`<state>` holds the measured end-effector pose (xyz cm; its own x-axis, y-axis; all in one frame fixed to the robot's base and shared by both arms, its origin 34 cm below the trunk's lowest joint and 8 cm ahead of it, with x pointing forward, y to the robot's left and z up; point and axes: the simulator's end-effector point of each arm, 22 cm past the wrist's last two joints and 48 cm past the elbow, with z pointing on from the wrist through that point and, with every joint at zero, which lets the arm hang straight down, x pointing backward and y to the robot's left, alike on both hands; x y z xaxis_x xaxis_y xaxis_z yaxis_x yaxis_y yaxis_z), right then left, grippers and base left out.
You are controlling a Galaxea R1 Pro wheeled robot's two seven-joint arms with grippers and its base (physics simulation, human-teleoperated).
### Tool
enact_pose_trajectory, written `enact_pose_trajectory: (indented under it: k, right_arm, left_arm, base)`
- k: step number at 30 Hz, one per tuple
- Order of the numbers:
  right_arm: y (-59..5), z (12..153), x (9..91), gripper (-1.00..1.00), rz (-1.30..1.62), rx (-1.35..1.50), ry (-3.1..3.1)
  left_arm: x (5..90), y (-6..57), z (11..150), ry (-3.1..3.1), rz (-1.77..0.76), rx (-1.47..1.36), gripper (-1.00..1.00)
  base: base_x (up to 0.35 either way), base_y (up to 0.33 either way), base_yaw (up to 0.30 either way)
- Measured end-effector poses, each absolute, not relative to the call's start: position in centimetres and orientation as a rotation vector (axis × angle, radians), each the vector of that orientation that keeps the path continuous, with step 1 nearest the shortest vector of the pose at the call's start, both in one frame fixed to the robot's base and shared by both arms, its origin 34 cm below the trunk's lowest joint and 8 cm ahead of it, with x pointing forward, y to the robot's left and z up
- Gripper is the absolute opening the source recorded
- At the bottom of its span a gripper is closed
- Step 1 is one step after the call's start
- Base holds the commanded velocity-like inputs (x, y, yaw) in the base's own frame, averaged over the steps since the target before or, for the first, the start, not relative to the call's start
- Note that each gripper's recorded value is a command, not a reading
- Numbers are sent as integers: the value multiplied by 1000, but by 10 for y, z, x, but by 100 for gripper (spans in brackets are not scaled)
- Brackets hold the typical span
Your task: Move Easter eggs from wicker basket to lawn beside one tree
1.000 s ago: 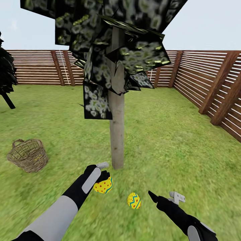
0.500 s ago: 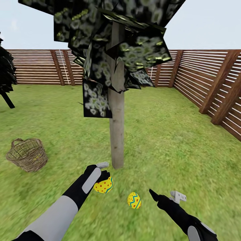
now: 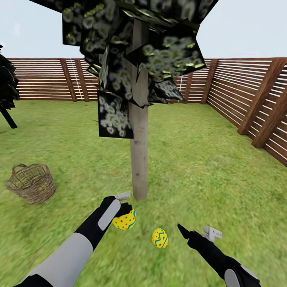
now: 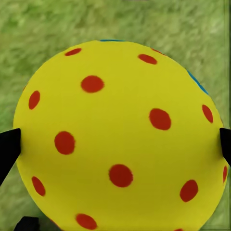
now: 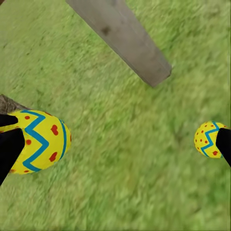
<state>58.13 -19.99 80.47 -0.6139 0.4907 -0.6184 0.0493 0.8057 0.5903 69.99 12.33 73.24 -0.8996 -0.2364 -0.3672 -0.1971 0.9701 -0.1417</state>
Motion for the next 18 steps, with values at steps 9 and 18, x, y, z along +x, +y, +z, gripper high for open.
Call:
enact_pose_trajectory:
  k: [9, 18]
  right_arm:
    - [-194, 802, 582, 100, 728, 373, 2132]
    - [-195, 798, 582, 100, 727, 376, 2131]
  left_arm:
    - [695, 117, 716, 2751, -186, -298, -100]
    - [690, 114, 710, 2777, -190, -266, -100]
  base:
    - [0, 0, 0]
    - [0, 0, 0]
